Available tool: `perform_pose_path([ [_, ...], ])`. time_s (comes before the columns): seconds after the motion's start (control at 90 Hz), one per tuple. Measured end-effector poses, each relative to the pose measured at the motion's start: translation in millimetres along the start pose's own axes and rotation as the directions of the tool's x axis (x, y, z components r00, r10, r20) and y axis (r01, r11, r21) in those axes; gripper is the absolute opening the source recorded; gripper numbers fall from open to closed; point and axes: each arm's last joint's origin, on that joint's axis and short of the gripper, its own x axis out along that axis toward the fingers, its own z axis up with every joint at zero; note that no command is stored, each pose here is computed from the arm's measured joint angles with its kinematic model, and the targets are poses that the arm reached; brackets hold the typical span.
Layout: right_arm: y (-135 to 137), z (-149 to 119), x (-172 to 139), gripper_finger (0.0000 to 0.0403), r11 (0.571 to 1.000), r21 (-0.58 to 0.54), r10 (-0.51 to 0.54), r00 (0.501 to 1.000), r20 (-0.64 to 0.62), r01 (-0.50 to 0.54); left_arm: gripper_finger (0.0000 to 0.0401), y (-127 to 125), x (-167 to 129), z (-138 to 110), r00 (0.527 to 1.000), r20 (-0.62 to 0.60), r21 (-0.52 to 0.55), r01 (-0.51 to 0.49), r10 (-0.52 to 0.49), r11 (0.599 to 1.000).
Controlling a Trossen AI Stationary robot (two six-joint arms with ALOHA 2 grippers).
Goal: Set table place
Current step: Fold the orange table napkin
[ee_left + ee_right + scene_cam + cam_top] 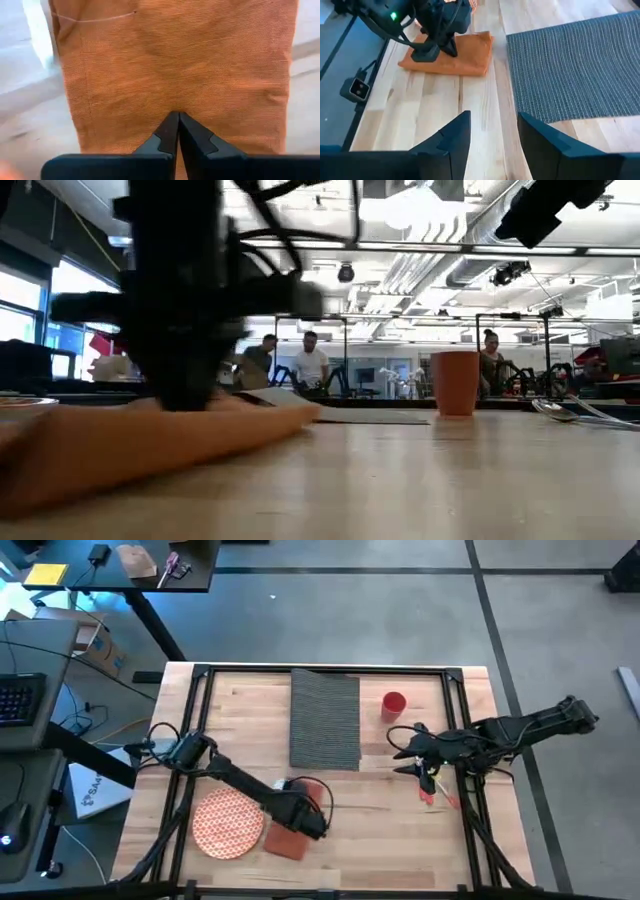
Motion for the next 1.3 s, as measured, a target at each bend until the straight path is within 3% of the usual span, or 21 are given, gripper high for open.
perform_pose_path([
  [0.178, -2, 5, 6, 0.0137, 1.000, 0.024, 0.009, 1.000, 0.019, -0.009, 0.0000, 17, 7, 10, 0.989, -0.036, -0.019, -0.145, 0.144, 0.989],
  [0.456, -4, 7, 7, 0.0137, 0.993, 0.117, 0.011, 0.999, 0.033, -0.015, 0.0000, 52, 16, 36, 0.982, -0.019, -0.016, -0.187, 0.187, 0.982],
  [0.744, -4, 9, 7, 0.0138, 0.980, 0.198, 0.014, 0.998, 0.057, -0.025, 0.0000, 100, 27, 63, 0.970, 0.014, 0.136, -0.241, 0.242, 0.961],
  [0.867, -4, 10, 7, 0.0138, 0.974, 0.225, 0.015, 0.998, 0.061, -0.028, 0.0000, 112, 31, 73, 0.975, 0.049, 0.245, -0.221, 0.216, 0.944],
  [0.978, -3, 10, 8, 0.0138, 0.968, 0.249, 0.028, 0.998, 0.054, -0.040, 0.0000, 120, 35, 83, 0.977, 0.057, 0.356, -0.211, 0.204, 0.910],
  [1.178, -1, 9, 23, 0.0138, 0.956, 0.290, 0.048, 0.999, 0.007, -0.047, 0.0000, 131, 39, 96, 0.971, 0.076, 0.534, -0.233, 0.228, 0.813],
  [1.3, 2, 11, 37, 0.0138, 0.945, 0.322, 0.067, 0.998, -0.006, -0.062, 0.0000, 141, 47, 98, 0.962, 0.082, 0.641, -0.251, 0.260, 0.725],
])
